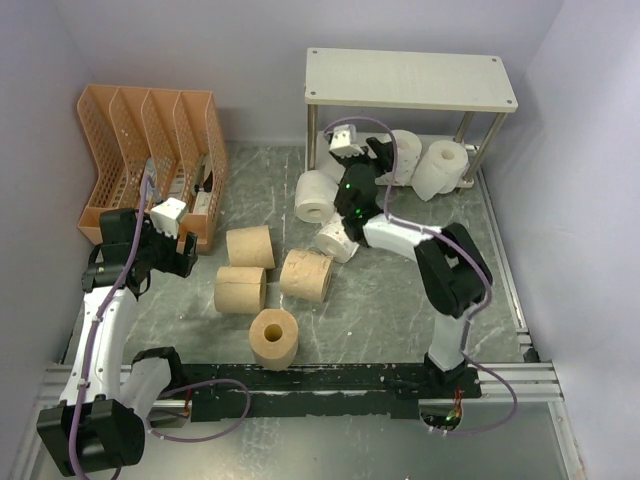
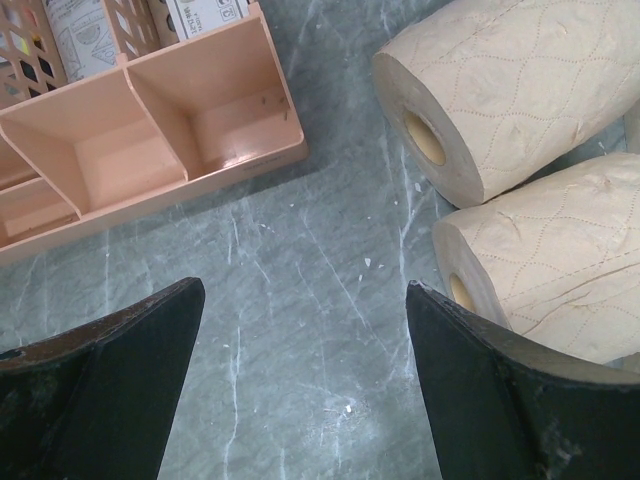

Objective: Place and organize the paper towels onto the shelf

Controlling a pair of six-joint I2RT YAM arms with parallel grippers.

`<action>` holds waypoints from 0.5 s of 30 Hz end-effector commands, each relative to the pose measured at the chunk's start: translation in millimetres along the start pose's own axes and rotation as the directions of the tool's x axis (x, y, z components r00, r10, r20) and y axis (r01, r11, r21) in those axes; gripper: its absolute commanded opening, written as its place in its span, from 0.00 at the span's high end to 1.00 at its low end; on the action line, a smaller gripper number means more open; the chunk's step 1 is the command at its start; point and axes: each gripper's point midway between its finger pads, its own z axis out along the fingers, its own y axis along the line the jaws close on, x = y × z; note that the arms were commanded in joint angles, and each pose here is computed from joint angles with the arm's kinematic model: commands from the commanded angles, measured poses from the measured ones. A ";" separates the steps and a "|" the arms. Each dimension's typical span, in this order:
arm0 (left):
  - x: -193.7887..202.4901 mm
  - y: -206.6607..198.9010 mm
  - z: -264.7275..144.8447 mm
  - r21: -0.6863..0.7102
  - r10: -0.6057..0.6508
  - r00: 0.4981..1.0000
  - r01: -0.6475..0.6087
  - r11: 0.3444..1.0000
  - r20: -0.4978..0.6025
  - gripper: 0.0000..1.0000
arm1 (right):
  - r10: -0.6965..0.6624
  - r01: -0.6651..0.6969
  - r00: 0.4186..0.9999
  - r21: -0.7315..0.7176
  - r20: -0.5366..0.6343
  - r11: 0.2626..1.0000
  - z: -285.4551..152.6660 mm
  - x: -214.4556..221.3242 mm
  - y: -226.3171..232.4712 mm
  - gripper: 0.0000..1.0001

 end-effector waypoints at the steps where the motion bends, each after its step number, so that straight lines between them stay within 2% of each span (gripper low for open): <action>1: -6.2 5.0 -0.9 -0.019 0.007 1.000 -0.007 1.000 0.023 0.06 | 0.206 -0.210 0.975 0.038 0.081 0.977 -74.3 -61.6 -32.5 0.28; 3: -5.7 4.8 -1.0 -0.019 0.008 1.000 -0.007 1.000 0.021 0.06 | 0.264 -0.263 0.964 -0.042 0.023 0.964 -114.7 -58.8 -19.0 0.27; 5: -4.6 4.1 -0.1 -0.012 0.011 1.000 -0.011 1.000 0.017 0.06 | 0.323 -0.333 0.943 -0.225 -0.081 0.916 -153.3 -43.4 14.5 0.28; 6: -3.4 3.9 0.5 -0.008 0.012 1.000 -0.012 1.000 0.012 0.06 | 0.371 -0.410 0.912 -0.342 -0.176 0.845 -171.5 -32.4 36.0 0.29; 7: -2.6 4.2 1.0 -0.007 0.012 1.000 -0.012 1.000 0.006 0.06 | 0.407 -0.484 0.874 -0.389 -0.267 0.784 -184.9 -18.9 47.1 0.30; 9: -2.1 3.6 1.7 -0.001 0.012 1.000 -0.012 1.000 -0.001 0.06 | 0.405 -0.537 0.839 -0.435 -0.362 0.723 -210.2 12.1 57.8 0.34; 11: -1.8 3.1 2.0 0.002 0.013 1.000 -0.013 1.000 -0.002 0.06 | 0.330 -0.506 0.851 -0.472 -0.408 0.722 -228.8 37.1 65.3 0.36; 15: -1.8 1.4 2.4 0.010 0.017 1.000 -0.017 1.000 0.000 0.06 | 0.165 -0.371 0.897 -0.494 -0.411 0.786 -238.3 66.1 73.6 0.39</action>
